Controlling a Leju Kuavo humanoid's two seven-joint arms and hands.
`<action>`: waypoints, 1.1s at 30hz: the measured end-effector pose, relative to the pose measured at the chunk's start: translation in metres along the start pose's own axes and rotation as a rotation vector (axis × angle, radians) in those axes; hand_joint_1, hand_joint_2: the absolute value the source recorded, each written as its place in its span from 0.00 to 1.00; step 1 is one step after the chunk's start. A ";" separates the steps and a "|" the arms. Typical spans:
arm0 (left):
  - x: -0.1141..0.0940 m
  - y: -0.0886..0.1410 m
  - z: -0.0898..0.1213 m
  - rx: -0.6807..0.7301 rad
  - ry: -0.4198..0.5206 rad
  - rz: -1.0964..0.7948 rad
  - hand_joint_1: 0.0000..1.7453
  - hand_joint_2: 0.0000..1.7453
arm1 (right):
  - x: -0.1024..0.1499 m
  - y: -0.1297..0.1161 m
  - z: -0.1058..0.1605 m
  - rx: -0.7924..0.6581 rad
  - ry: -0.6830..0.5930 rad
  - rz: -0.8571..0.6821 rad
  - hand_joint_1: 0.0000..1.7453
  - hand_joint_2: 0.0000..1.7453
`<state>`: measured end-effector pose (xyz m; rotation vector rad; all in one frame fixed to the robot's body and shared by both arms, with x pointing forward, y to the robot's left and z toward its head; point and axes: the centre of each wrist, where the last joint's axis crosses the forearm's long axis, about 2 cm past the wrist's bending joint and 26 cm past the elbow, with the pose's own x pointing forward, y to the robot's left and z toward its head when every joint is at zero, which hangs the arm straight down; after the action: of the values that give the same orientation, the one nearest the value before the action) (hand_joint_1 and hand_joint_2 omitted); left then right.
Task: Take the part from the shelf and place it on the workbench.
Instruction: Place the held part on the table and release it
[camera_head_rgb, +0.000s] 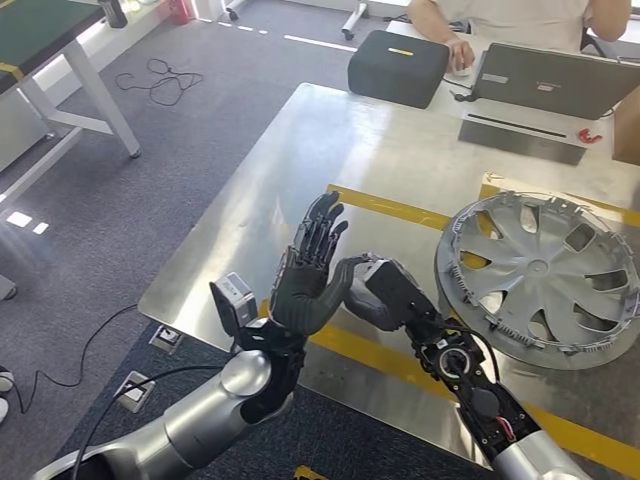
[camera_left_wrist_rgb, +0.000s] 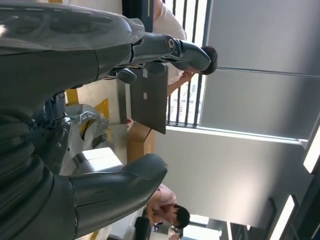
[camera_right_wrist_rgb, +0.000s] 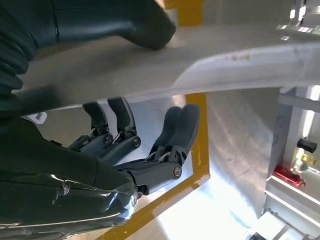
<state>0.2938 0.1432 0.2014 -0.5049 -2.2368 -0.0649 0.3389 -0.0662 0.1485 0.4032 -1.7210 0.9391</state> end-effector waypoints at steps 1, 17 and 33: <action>-0.001 0.000 0.000 0.000 0.000 -0.001 0.00 0.25 | -0.002 0.000 0.000 0.002 0.009 0.002 0.00 0.00; -0.005 0.002 0.004 -0.005 0.001 -0.025 0.00 0.00 | -0.012 -0.002 -0.002 -0.009 0.059 0.005 0.00 0.00; -0.010 0.009 0.025 0.038 0.053 -0.072 0.00 0.00 | -0.003 -0.026 0.023 -0.353 -0.032 -0.113 0.00 0.00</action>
<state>0.2849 0.1539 0.1761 -0.3972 -2.1997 -0.0725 0.3431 -0.1005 0.1536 0.2788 -1.8295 0.5354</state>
